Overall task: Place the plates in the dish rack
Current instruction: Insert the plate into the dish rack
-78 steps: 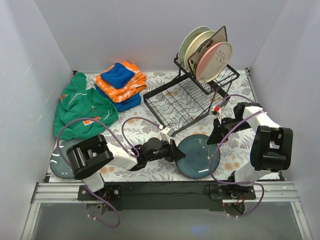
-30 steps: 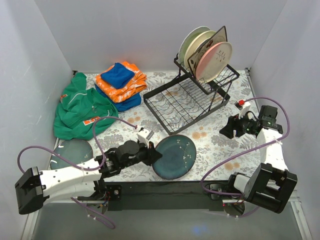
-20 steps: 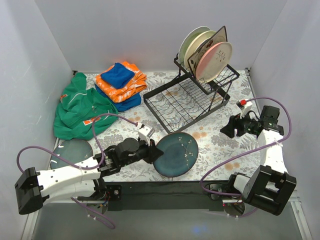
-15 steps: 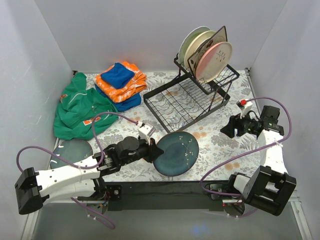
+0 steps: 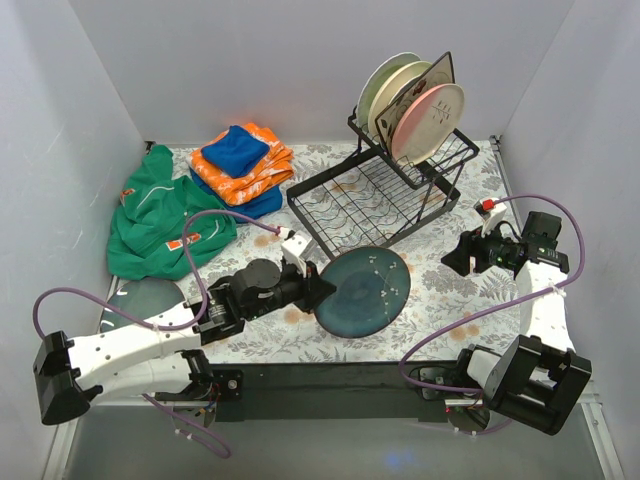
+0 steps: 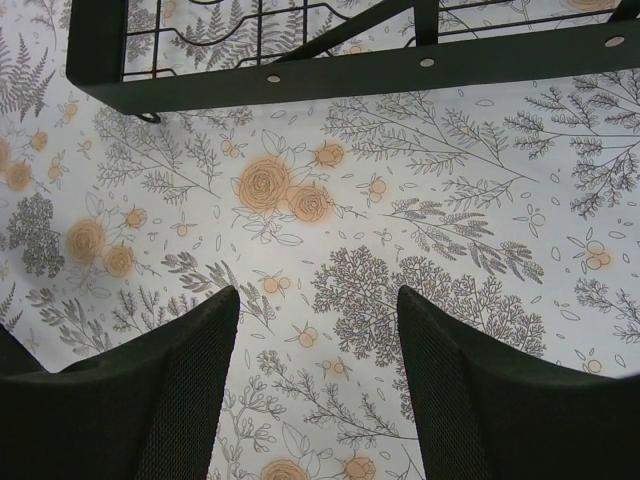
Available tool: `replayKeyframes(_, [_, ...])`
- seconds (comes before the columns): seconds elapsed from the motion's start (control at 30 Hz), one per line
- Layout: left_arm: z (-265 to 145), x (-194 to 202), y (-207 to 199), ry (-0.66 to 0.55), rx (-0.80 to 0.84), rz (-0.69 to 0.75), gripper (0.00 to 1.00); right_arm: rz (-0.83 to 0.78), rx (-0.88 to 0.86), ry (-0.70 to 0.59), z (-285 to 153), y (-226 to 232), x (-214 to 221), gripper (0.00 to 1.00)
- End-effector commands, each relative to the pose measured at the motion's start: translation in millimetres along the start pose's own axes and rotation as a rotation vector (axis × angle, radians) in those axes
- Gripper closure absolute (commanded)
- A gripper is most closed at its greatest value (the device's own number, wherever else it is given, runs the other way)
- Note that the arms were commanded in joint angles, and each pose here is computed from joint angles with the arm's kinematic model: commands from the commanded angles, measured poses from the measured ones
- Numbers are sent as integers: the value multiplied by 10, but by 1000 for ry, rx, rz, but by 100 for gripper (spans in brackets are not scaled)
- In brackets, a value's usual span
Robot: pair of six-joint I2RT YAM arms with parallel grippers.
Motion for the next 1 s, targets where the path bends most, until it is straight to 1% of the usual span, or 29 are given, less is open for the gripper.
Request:
replayKeyframes(0.0, [-103,-824,-239,-252,71,-8,100,-23,-19,-34,-13,41,-43,30])
replayKeyframes(0.23, [-86,-992,-274,-292,71,0,100,-24,-22,-38,-16,46,-48,30])
replayKeyframes(0.3, [-49,-993,-281,-281,70,6,100,-23,-25,-37,-12,51,-43,30])
replayKeyframes(0.63, [35,-1225,-283,-300,58,36,100,-27,-25,-42,-19,54,-57,29])
replayKeyframes(0.97, [186,-1536,-245,-333,78,67,100,-32,-19,-44,-29,57,-64,29])
Point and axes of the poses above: each gripper's point midway between its finger pads, its own z axis out along the fingers, its own y axis along the line the jaws close on, x = y × z, the point moved 3 cm from there along -z, back along the fingers, and after that the axes turned 8 degrees about z, right-handed, at the moved point
